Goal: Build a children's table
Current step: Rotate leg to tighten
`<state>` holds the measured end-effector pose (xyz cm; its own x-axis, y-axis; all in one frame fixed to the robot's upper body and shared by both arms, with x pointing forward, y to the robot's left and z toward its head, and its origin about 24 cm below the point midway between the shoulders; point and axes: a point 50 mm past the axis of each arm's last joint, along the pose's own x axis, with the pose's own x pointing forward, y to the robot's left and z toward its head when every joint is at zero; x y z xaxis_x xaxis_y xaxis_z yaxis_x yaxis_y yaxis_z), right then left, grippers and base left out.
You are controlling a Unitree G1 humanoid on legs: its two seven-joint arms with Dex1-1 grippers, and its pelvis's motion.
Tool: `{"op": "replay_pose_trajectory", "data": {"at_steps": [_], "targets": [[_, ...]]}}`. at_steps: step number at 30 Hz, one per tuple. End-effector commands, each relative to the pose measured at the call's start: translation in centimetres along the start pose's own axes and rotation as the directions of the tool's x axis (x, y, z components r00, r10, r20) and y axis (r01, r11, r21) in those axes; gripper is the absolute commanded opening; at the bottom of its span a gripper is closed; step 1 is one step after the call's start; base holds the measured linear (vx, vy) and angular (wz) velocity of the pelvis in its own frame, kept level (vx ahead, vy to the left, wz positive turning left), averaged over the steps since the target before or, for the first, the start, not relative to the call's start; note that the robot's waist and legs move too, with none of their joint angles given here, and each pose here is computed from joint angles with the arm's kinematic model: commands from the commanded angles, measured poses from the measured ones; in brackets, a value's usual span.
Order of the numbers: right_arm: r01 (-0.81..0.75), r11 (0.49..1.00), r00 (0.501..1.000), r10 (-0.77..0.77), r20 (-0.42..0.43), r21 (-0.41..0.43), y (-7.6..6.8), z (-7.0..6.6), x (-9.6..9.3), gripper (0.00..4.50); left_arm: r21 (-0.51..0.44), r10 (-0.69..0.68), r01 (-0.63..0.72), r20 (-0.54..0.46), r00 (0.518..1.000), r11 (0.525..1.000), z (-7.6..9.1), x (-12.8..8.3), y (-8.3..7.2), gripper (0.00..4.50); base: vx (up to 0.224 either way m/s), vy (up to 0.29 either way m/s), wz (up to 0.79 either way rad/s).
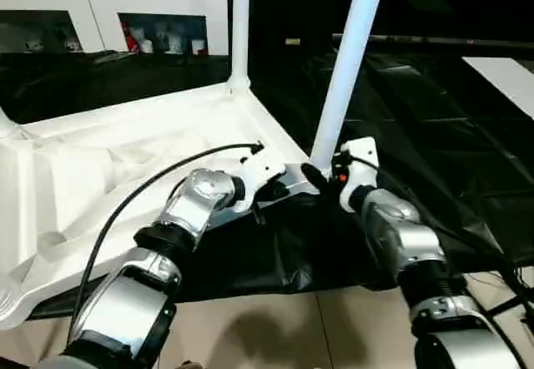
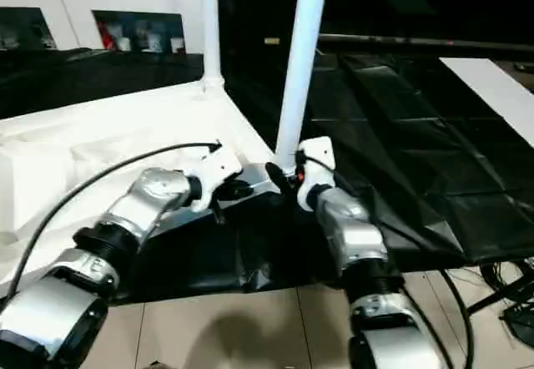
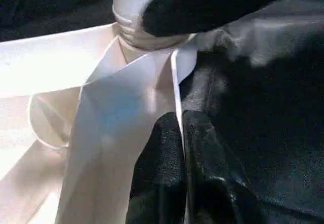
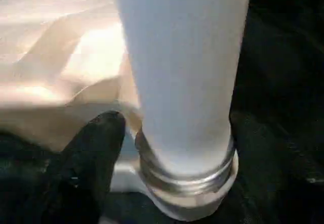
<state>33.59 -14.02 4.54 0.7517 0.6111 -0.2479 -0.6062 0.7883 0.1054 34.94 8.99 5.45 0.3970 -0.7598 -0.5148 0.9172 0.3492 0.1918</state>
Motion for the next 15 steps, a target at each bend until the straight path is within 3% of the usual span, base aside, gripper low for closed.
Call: {"op": "replay_pose_trajectory", "data": {"at_steps": [1, 7, 14, 15], "targets": [[-0.213, 0.975, 0.977, 0.211, -0.034, -0.063, 1.6, 0.3, -0.1, 3.8, 0.031, -0.125, 0.126, -0.051, 0.991, 0.991, -1.2, 0.0, -1.2, 0.0, 0.0, 0.0, 0.0], [-0.368, 0.918, 0.927, 0.349, -0.141, -0.148, 0.0, 0.7, -2.9, 3.8, 0.094, -0.279, 0.284, -0.064, 0.958, 0.954, -2.1, -2.2, -1.5, 0.0, 0.0, 0.0, 0.0], [-0.463, 0.877, 0.875, 0.43, -0.223, -0.128, 0.2, 0.2, -3.8, 3.8, 0.082, -0.319, 0.322, -0.054, 0.946, 0.943, -2.3, -3.3, -1.4, 0.0, 0.0, 0.0, 0.0], [-0.461, 0.878, 0.876, 0.427, -0.224, -0.129, 0.3, 0.0, -3.6, 3.64, 0.078, -0.316, 0.319, -0.052, 0.947, 0.944, -2.3, -3.3, -1.4, 0.0, 0.0, 0.0, 0.0]]}}
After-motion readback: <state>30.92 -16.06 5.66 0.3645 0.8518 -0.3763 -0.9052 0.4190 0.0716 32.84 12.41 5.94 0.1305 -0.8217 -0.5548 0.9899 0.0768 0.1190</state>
